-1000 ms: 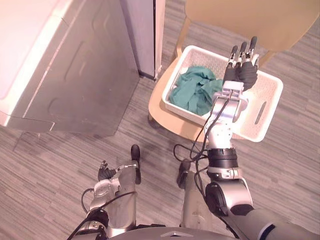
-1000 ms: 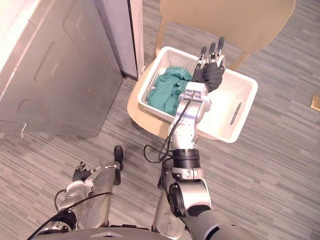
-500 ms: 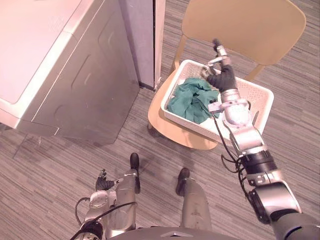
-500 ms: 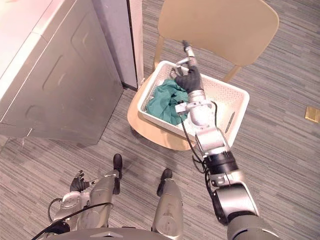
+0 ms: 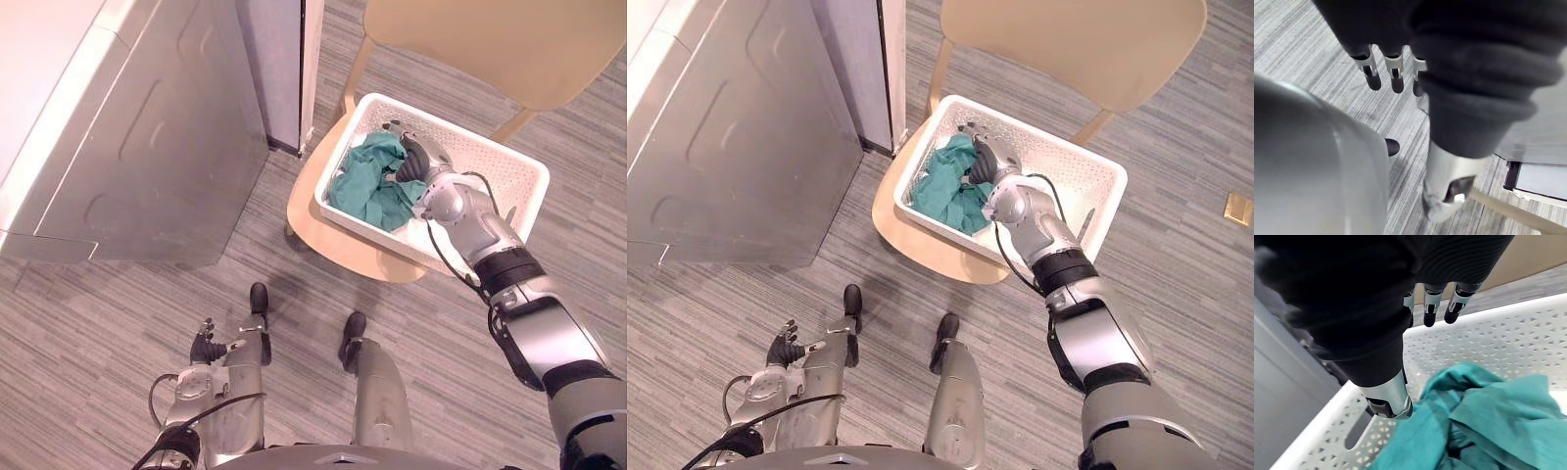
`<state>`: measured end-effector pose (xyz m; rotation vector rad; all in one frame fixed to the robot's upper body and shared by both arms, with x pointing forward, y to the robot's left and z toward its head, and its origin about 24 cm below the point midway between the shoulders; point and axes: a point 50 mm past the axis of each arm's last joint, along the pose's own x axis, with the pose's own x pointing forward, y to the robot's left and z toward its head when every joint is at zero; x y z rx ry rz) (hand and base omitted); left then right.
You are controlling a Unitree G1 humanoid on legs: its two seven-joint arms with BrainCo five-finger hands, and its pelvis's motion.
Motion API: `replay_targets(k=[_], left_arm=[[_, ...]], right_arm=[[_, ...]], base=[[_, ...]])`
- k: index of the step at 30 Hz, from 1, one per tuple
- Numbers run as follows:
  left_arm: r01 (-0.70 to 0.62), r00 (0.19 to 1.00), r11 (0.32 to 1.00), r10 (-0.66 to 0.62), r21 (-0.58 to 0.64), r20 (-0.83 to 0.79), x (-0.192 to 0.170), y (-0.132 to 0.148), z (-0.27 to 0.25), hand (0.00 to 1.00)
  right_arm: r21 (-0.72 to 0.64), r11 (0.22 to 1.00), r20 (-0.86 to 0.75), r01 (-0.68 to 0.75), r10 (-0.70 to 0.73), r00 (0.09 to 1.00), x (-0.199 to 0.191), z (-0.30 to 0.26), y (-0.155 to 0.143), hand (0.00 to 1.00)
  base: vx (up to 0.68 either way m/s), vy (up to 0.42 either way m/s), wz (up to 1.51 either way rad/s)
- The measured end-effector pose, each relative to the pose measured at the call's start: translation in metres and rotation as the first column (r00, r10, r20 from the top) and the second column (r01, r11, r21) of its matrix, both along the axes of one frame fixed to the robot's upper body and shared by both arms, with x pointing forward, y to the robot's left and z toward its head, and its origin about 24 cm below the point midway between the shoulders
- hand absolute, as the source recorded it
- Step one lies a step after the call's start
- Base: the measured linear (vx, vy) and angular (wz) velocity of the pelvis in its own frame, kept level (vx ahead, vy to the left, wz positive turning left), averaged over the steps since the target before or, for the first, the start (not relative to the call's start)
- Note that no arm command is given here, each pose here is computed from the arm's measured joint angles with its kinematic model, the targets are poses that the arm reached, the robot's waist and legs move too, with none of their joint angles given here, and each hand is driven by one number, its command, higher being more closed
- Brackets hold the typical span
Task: Pick up the laundry basket with both hands and put the clothes into the washing machine.
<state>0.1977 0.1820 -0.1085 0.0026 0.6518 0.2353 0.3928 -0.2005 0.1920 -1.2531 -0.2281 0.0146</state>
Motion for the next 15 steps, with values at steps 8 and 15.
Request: replay_targets(k=[8, 15], left_arm=[[-0.005, 0.997, 1.0, 0.005, -0.006, 0.079, 0.019, 0.001, 0.013, 0.0], [-0.024, 0.988, 0.999, 0.029, -0.035, 0.149, 0.031, 0.0, 0.024, 0.0]], right_arm=[[0.007, 0.997, 0.076, 0.082, -0.083, 0.994, 0.004, 0.03, -0.023, 0.0], [0.076, 0.984, 0.119, 0.163, -0.171, 0.978, 0.002, 0.05, -0.046, 0.0]], base=[[-0.02, -0.011, -0.08], [0.02, -0.014, -0.01]])
